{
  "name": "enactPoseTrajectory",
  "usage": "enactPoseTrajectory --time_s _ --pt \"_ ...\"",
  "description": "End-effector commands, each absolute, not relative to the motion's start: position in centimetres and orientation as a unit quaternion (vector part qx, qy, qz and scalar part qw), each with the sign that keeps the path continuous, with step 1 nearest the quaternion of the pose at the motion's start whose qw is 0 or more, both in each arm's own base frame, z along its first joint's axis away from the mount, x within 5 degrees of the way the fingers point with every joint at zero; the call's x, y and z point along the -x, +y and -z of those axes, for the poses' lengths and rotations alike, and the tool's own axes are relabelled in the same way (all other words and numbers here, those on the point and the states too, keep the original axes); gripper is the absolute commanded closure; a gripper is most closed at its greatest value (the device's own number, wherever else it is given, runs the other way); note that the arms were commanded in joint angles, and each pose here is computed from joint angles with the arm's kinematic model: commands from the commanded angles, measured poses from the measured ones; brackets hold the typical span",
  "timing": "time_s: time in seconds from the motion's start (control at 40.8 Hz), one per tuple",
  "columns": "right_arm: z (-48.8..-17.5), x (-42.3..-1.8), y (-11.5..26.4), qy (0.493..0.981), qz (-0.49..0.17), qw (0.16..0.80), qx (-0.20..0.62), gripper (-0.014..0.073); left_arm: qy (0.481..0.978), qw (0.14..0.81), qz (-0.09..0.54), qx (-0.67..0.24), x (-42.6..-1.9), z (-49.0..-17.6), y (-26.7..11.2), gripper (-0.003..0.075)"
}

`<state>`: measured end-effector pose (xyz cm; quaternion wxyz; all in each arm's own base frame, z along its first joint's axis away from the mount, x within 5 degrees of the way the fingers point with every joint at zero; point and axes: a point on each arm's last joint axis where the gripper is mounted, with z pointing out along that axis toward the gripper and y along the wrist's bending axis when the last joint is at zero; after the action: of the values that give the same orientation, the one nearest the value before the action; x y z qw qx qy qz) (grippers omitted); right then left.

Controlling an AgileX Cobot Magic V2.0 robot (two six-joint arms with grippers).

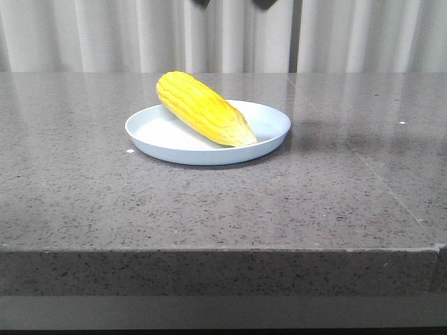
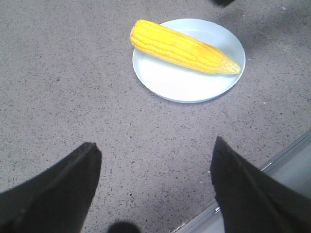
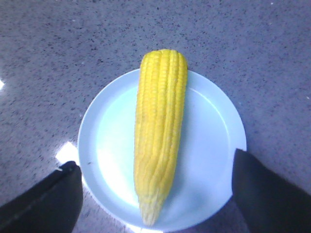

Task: Place corn on plate with both arms
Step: 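Open the right gripper and lift it away from the corn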

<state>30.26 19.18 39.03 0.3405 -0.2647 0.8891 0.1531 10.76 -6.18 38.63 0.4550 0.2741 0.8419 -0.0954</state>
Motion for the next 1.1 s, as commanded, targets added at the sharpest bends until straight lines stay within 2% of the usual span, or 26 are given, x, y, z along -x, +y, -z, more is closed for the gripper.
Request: enactPoseTrajectory --time_s 0.0,0.245,0.687,0.883,1.079 --pt "-43.3 -26.3 16.7 0.855 -0.16 0.41 0.273 -0.005 0.822 0.492 0.107 -0.267 -10.9 -39.9 -6.4 0.0247" --pt "-44.9 -19.0 11.9 0.835 -0.134 0.454 0.28 -0.005 0.822 0.492 0.107 -0.267 -10.9 -39.9 -6.4 0.0247" --pt "-42.4 -8.7 5.7 0.822 -0.135 0.481 0.274 -0.005 0.822 0.492 0.107 -0.267 -10.9 -39.9 -6.4 0.0247" --pt "-41.0 -5.5 3.9 0.808 -0.14 0.504 0.271 -0.005 0.822 0.492 0.107 -0.267 -10.9 -39.9 -6.4 0.0247" --pt "-40.3 -4.0 2.9 0.798 -0.144 0.52 0.268 -0.005 0.822 0.492 0.107 -0.267 -10.9 -39.9 -6.4 0.0247"
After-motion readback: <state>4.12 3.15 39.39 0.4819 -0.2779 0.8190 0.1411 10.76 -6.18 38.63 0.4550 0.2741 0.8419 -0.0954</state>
